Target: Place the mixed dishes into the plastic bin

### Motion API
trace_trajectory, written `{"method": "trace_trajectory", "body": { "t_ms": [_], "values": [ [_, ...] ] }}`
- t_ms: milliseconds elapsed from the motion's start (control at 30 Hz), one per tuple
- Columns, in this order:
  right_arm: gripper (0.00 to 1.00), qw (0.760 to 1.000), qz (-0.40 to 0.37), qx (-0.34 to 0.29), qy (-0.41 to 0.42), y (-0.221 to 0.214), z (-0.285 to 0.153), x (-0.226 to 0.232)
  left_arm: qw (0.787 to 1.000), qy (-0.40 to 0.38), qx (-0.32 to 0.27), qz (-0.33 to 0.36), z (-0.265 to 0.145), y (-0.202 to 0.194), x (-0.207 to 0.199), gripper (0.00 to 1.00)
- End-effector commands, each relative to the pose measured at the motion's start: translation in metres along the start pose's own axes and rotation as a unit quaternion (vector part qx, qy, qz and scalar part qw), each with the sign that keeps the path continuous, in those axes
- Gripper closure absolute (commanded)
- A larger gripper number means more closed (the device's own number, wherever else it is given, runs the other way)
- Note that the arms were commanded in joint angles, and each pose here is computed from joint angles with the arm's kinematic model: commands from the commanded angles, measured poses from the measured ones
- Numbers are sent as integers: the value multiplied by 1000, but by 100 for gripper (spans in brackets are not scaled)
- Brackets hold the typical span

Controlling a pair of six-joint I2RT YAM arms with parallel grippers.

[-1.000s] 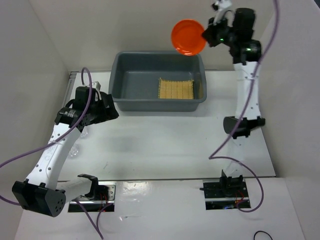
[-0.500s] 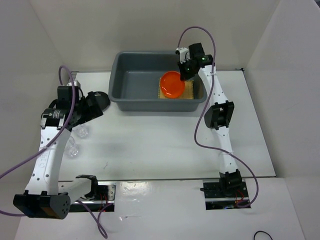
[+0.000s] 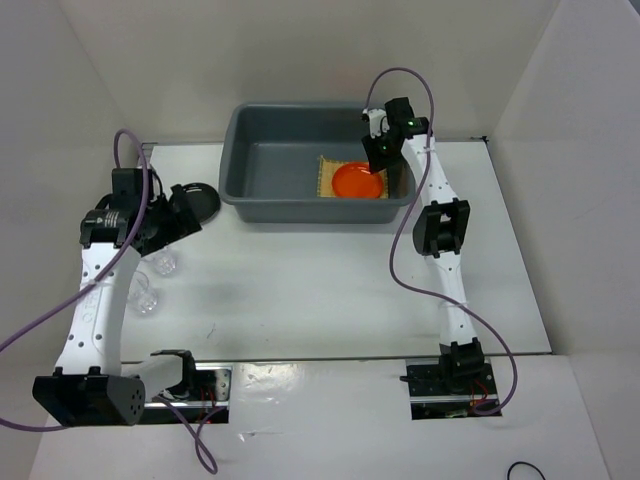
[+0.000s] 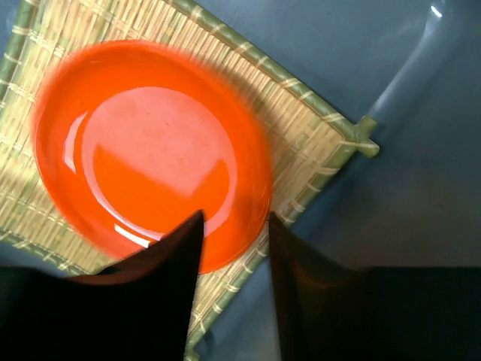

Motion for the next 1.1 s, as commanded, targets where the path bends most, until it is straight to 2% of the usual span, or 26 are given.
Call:
{"method": "trace_trajectory", "body": {
  "t_ms": [0, 33, 100, 133, 167, 200, 233, 300, 333, 367, 400, 433, 467, 500, 533, 567, 600, 633, 700, 733, 767, 867, 1067],
  "values": [
    [53, 999, 1, -12, -35, 5, -4, -18, 999, 1, -31, 10, -13, 22, -1, 0],
    [44, 999, -2, -26, -43, 14, -15, -19, 999, 7, -40, 13, -16, 27, 3, 0],
    [34, 998, -2, -44, -49, 25, -32, -23, 998, 12, -63, 17, -22, 42, 2, 0],
    [27, 996, -8, -74, -56, 42, -52, -22, 997, 13, -70, 13, -18, 52, 1, 0],
    [24, 996, -8, -74, -56, 43, -66, -19, 997, 4, -76, 8, -16, 58, -4, 0],
    [21, 993, -14, -102, -62, 57, -90, -16, 997, -4, -82, 0, -14, 67, -3, 0],
    [14, 990, -23, -119, -66, 66, -115, -12, 995, -22, -94, -13, -4, 82, -8, 0],
    [8, 990, -34, -129, -39, 69, -145, 3, 993, -68, -85, -40, 12, 93, -16, 0],
    [5, 986, -47, -155, -35, 78, -184, 14, 993, -65, -71, -65, 39, 103, -4, 0],
    [2, 985, -48, -162, -19, 77, -201, 20, 990, -97, -56, -80, 48, 109, -7, 0],
    [2, 985, -55, -162, -11, 75, -212, 25, 988, -114, -42, -97, 61, 114, -5, 0],
    [2, 982, -67, -175, -8, 77, -229, 31, 984, -123, -20, -125, 93, 120, 9, 0],
    [2, 977, -75, -201, -8, 80, -264, 41, 981, -139, -5, -135, 107, 121, 13, 0],
    [2, 973, -83, -213, -12, 81, -280, 45, 976, -162, 22, -146, 131, 123, 15, 0],
    [2, 972, -85, -218, -13, 80, -291, 48, 974, -165, 25, -151, 142, 127, 23, 0],
    [2, 966, -89, -241, -24, 79, -321, 50, 973, -175, 34, -146, 153, 129, 23, 0],
    [2, 968, -84, -234, -37, 74, -326, 48, 968, -192, 63, -151, 175, 123, 26, 0],
    [2, 962, -88, -251, -55, 71, -351, 48, 968, -208, 59, -128, 177, 133, 24, 0],
    [2, 968, -82, -227, -67, 56, -350, 42, 966, -212, 87, -121, 198, 128, 28, 0],
    [2, 969, -79, -221, -73, 50, -352, 36, 967, -214, 79, -110, 200, 135, 28, 0],
    [2, 978, -70, -184, -67, 33, -336, 30, 969, -209, 82, -107, 205, 132, 31, 0],
    [2, 979, -56, -173, -90, 15, -345, 15, 974, -190, 83, -93, 220, 131, 39, 0],
    [2, 975, -18, -177, -133, -7, -373, -17, 982, -129, 126, -64, 263, 110, 67, 0]
  ]
}}
Point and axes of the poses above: each gripper's point midway between its finger pads, its own z axis out along the fingers, its own x axis along the line the jaws close on, y = z × x, the point moved 3 cm from there along -z, back along the fingers, and after that the axes turned 5 degrees about z, right-handed, at the moved point
